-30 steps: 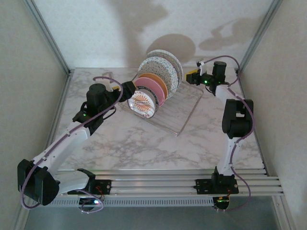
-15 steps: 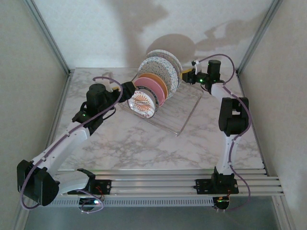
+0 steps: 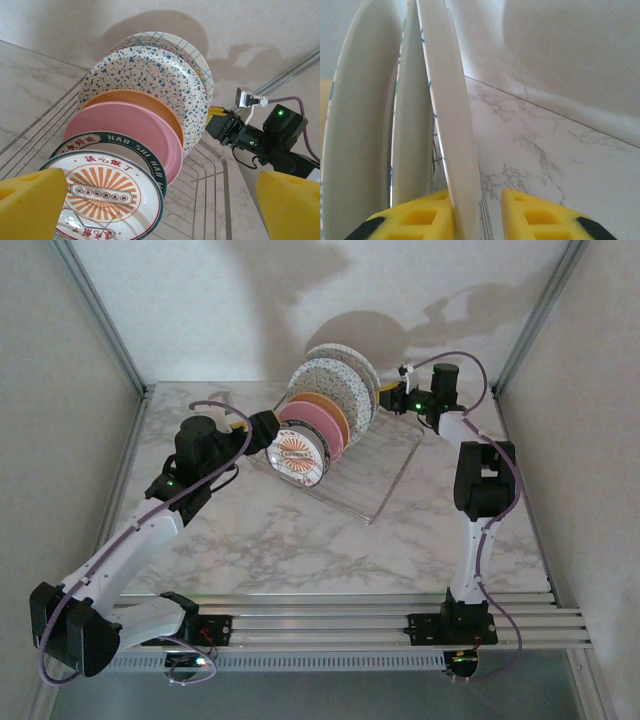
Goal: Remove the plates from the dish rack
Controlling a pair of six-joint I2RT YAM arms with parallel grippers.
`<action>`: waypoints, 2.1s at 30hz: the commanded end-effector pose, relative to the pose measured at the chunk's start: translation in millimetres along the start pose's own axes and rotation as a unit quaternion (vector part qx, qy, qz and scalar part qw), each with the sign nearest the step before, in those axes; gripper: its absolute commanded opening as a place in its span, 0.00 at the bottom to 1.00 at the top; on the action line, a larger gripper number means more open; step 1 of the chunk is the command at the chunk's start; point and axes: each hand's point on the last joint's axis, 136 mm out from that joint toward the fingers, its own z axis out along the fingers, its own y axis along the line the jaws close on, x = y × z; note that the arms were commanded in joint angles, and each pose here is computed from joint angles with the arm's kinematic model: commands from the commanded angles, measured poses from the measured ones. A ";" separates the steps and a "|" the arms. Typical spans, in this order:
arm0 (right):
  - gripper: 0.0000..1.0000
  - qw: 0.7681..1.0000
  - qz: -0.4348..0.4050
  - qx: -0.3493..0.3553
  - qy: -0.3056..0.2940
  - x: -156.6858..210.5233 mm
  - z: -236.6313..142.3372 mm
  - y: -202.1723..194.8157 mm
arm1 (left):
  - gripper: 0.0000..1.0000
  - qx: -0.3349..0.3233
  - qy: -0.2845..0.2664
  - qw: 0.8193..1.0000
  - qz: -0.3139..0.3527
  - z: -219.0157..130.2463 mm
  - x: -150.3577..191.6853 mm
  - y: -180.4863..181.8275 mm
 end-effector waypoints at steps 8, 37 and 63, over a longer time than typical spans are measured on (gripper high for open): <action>0.25 1.000 0.006 -0.027 -0.005 5.0 20.5 5.9 | 0.96 0.018 -0.007 1.000 -0.008 -11.2 -9.4 -16.2; 0.00 0.999 -0.028 -0.023 -0.035 -35.6 26.5 38.1 | 0.96 0.012 -0.002 1.000 0.001 -9.7 -3.6 -11.1; 0.00 0.979 -0.095 0.144 -0.112 -138.8 -70.8 22.7 | 0.96 0.038 -0.015 0.999 -0.010 6.0 -15.3 -25.3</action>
